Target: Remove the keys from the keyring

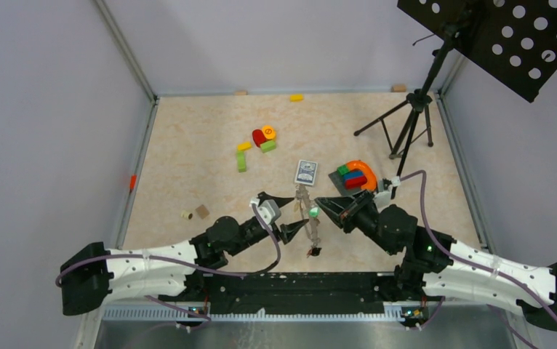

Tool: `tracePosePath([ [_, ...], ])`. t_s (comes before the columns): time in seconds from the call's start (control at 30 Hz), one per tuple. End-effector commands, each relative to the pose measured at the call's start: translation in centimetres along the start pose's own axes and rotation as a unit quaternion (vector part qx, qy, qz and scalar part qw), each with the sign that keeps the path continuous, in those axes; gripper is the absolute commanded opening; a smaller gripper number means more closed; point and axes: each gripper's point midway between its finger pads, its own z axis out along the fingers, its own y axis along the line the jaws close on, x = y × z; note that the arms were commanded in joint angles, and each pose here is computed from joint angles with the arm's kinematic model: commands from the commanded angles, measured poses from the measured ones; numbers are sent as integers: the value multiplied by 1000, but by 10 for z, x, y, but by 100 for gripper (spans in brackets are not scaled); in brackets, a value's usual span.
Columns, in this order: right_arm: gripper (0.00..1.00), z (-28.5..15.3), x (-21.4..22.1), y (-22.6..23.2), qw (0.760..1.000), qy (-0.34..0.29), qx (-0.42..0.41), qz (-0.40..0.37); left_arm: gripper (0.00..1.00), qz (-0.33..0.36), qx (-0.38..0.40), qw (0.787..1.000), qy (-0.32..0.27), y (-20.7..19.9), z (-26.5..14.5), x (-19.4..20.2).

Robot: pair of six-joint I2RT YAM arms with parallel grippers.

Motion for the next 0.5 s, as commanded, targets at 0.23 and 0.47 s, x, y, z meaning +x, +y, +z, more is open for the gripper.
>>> tracePosePath([
  [0.23, 0, -2, 1, 29, 997, 5, -46, 63, 63, 1, 37, 994, -103, -15, 15, -70],
  [0.47, 0, -2, 5, 36, 996, 15, -59, 68, 55, 7, 57, 992, -114, -23, 18, -80],
])
